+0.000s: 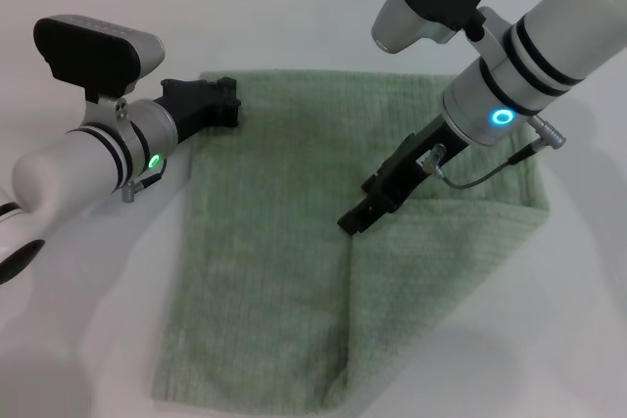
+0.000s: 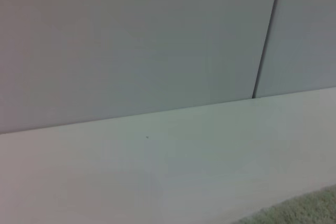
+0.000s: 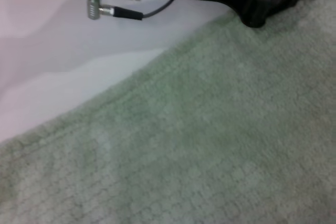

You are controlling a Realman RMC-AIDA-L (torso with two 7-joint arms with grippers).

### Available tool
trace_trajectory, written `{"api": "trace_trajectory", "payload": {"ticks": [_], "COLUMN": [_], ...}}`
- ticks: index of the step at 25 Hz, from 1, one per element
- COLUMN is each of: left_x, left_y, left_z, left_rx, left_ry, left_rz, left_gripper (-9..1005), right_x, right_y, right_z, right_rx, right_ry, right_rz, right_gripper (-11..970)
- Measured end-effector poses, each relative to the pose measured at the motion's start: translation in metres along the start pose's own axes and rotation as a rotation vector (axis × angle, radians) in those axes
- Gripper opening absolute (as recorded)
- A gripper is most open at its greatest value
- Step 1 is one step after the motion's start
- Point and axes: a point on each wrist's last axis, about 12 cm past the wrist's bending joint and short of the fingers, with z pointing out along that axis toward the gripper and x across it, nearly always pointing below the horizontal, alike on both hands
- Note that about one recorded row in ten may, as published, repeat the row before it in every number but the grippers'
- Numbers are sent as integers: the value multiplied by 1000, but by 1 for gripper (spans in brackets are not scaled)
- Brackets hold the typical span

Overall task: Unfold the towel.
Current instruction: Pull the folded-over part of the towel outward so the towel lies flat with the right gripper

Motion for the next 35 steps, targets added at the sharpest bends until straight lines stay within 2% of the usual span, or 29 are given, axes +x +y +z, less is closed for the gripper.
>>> {"api": "trace_trajectory", "payload": {"ticks": [17,29,35], "left_x": [0,0,0], "left_y": [0,0,1], "left_z": [0,0,0], "left_rx": [-1,-3,-3], "left_ry": [2,2,1], "left_rz": [1,-1,-2], "left_gripper": [8,9,9], "right_x": [2,3,3], "right_y": [2,1,1], "right_z": [3,3,3], "right_rx": [9,9,9], "right_ry": [39,38,40], "right_rz": [-9,-6,-7], "right_gripper": [711,553,410]}}
